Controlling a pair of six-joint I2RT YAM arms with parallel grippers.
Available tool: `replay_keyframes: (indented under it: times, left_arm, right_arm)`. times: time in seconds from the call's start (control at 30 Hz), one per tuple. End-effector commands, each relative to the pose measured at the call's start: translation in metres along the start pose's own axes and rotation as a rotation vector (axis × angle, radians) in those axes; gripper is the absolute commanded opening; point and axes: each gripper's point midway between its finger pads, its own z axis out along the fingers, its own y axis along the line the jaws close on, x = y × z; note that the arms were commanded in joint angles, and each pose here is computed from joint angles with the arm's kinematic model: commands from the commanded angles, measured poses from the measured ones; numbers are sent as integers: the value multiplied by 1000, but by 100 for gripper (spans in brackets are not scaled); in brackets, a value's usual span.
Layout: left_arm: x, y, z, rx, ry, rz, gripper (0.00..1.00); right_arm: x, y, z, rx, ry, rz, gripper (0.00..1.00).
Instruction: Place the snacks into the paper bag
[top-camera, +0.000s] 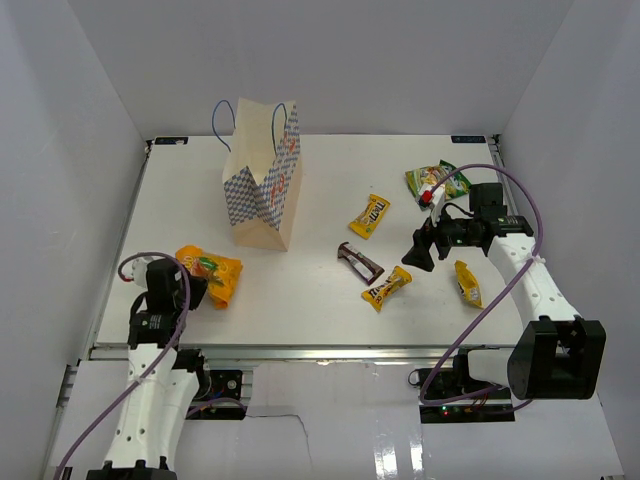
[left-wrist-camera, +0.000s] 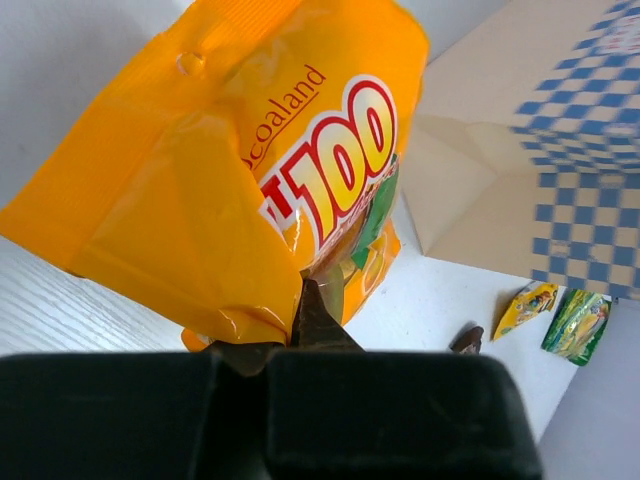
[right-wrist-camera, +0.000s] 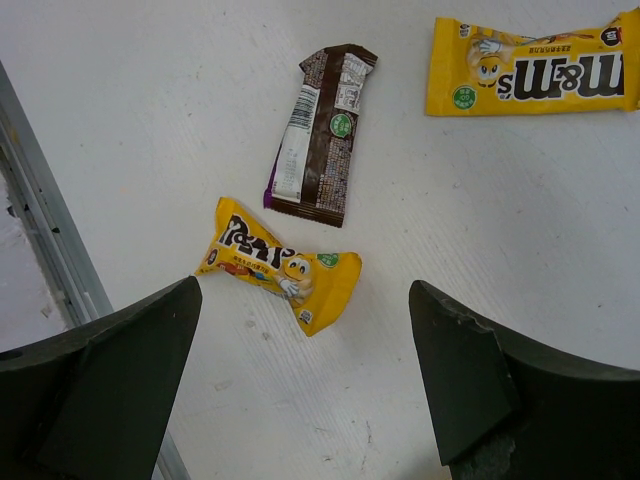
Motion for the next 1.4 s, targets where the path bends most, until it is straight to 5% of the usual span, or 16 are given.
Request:
replay_keyframes:
  times: [0.0, 0.17, 0.6, 0.9, 1.1, 1.37]
  left_arm:
    - [-61, -61, -48, 192, -227, 117, 0]
    - [-98, -119, -99, 397, -386, 267, 0]
    - [-140, -293, -209, 924, -470, 526, 0]
    - [-159, -357, -176, 981, -449, 557, 0]
    - [-135, -394, -156, 993, -436, 609, 0]
    - [-133, -399, -103, 759, -551, 650, 0]
  right_arm:
    - [-19, -2, -4, -1, -48, -42, 90]
    - [-18, -1, -4, -7, -49, -38, 90]
    - [-17, -2, -3, -8, -48, -41, 90]
    - [-15, 1, -3, -12, -48, -39, 90]
    - [-16, 0, -4, -7, -49, -38, 90]
    - [-15, -1, -5, 5, -37, -33, 90]
